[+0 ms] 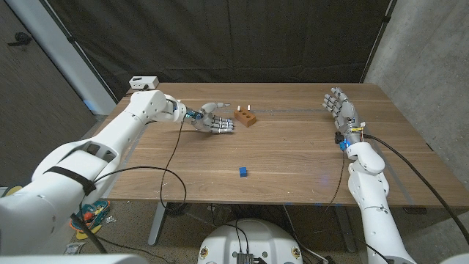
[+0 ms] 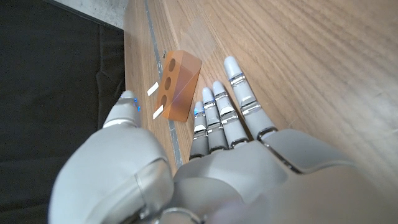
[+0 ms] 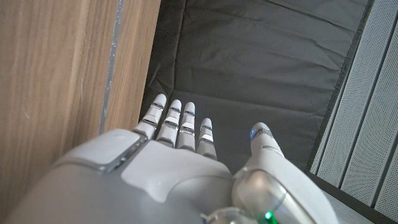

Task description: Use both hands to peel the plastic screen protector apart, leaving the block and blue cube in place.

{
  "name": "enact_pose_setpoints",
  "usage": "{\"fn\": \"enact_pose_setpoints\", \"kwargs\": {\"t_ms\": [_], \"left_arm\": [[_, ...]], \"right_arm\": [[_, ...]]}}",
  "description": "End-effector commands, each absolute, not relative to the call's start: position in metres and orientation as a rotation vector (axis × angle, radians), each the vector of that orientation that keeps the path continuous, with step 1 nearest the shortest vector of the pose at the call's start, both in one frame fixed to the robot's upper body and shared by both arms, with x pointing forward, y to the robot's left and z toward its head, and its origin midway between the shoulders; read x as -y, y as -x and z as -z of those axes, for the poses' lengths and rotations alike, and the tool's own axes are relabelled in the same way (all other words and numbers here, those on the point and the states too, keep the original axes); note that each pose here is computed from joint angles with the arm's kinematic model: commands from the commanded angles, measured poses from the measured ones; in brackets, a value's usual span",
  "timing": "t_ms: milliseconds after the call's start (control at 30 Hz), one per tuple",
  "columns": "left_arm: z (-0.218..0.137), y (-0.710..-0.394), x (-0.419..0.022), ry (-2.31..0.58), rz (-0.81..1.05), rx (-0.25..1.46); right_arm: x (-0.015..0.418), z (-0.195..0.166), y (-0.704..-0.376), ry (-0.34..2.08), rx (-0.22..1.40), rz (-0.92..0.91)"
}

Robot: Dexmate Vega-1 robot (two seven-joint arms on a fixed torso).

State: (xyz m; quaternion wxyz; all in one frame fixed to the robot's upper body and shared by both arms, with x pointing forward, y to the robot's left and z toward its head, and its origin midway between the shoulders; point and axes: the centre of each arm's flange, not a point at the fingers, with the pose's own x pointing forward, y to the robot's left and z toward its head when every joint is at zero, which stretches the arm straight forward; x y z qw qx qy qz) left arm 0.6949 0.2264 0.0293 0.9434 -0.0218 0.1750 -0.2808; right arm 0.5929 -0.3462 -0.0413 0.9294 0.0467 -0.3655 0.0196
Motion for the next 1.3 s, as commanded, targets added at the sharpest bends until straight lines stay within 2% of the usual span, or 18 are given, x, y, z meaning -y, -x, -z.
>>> {"fn": "enact_pose_setpoints", "kwargs": {"t_ms": [33, 700, 1067, 1300], "left_arm": [[-0.044, -0.709, -0.218, -0.063, 0.611, -0.404], [-0.056, -0.724, -0.191, -0.132, 0.643, -0.393], [-0.056, -0.728, -0.182, -0.160, 0.599, -0.396], [-0.053, -0.727, -0.180, -0.130, 0.510, -0.379]], "right_arm": [[0.351, 0.045, -0.589, -0.101, 0.755, -0.032], [0.360, 0.046, -0.594, -0.096, 0.748, -0.020], [0.365, 0.046, -0.593, -0.087, 0.740, -0.010], [0.367, 0.046, -0.594, -0.084, 0.736, -0.007]]}}
